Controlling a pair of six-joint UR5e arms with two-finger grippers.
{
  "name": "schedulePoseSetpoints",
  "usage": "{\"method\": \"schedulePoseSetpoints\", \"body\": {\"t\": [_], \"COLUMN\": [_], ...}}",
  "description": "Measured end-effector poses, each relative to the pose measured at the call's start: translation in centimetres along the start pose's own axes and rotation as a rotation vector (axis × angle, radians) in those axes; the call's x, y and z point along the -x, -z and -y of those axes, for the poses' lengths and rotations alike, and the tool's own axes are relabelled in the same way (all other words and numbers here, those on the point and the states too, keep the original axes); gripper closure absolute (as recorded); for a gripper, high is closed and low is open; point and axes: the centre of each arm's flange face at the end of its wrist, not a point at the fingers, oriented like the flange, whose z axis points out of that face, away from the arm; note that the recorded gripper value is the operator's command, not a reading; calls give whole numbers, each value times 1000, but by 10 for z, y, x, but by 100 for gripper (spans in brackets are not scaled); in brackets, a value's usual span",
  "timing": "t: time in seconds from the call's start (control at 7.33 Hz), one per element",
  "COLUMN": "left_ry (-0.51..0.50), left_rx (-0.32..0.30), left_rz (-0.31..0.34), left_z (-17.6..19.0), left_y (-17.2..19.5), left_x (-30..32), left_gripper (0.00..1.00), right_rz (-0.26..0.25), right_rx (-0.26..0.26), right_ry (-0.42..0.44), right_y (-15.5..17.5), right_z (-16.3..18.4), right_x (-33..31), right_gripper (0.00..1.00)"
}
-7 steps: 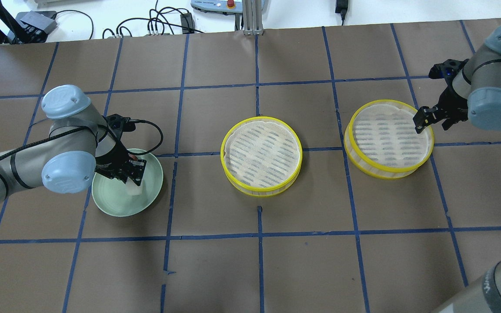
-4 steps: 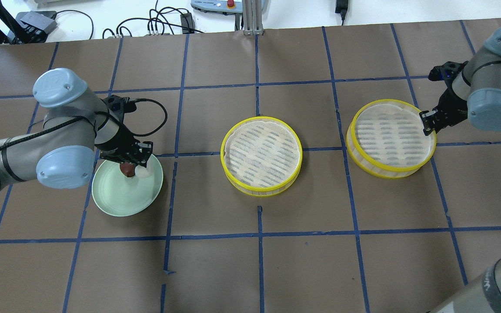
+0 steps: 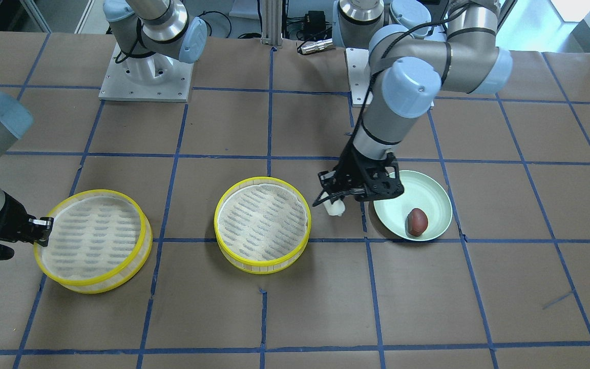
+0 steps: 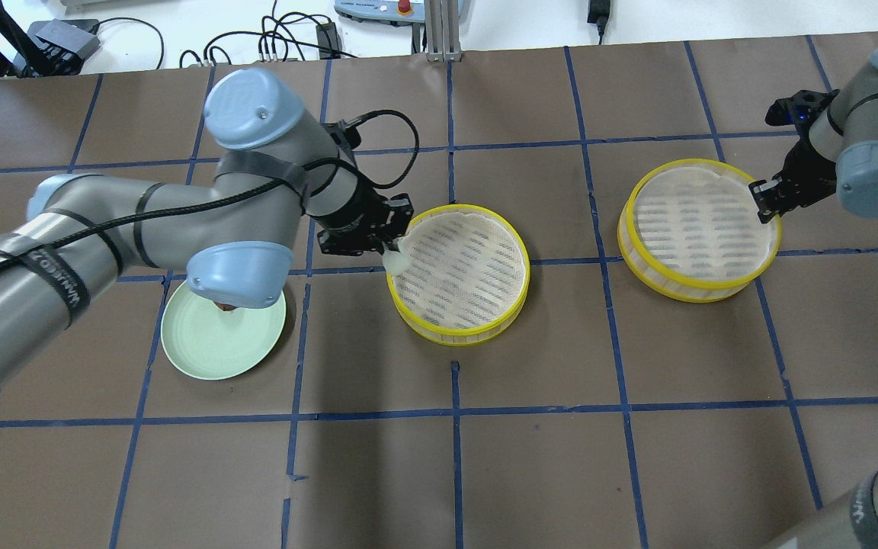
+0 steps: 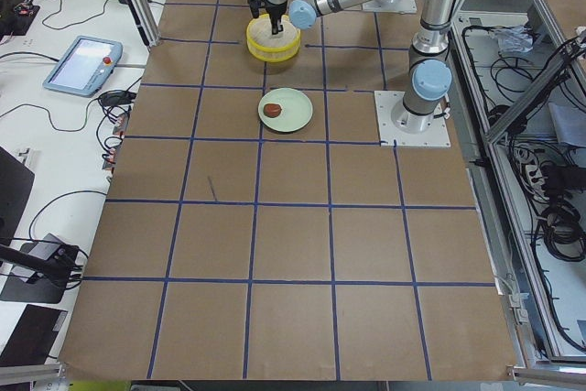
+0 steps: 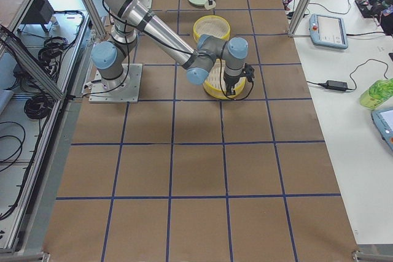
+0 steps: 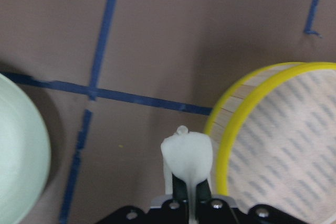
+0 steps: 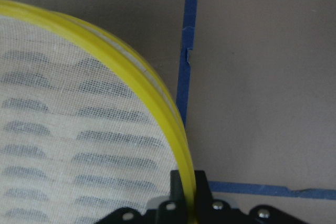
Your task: Stack buns with steamer
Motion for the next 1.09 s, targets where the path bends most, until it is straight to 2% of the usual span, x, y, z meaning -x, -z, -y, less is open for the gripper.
{"method": "schedulePoseSetpoints", "body": {"t": [0.41, 0.55, 0.68, 0.82, 1.09], "left_ry": [21, -7, -77, -159, -282], "left_rx": [4, -4, -30, -68, -79], "left_rz": [-15, -10, 21, 80, 157], "left_z": [-9, -8, 2, 25, 70], "left_y": [-22, -21, -17, -8, 10], "left_x": [-21, -20, -8, 23, 116], "left_gripper": [0, 0, 0, 0, 0], "right_rz": [8, 16, 26, 31, 30], "right_rx": [9, 17, 24, 24, 15], "right_ry": [-10, -22, -49, -75, -155], "right_y": [81, 89, 88, 87, 87], "right_z": [-13, -16, -14, -7, 0], "right_x": [5, 18, 45, 95, 204], "right_gripper": [95, 95, 94, 94, 94]}}
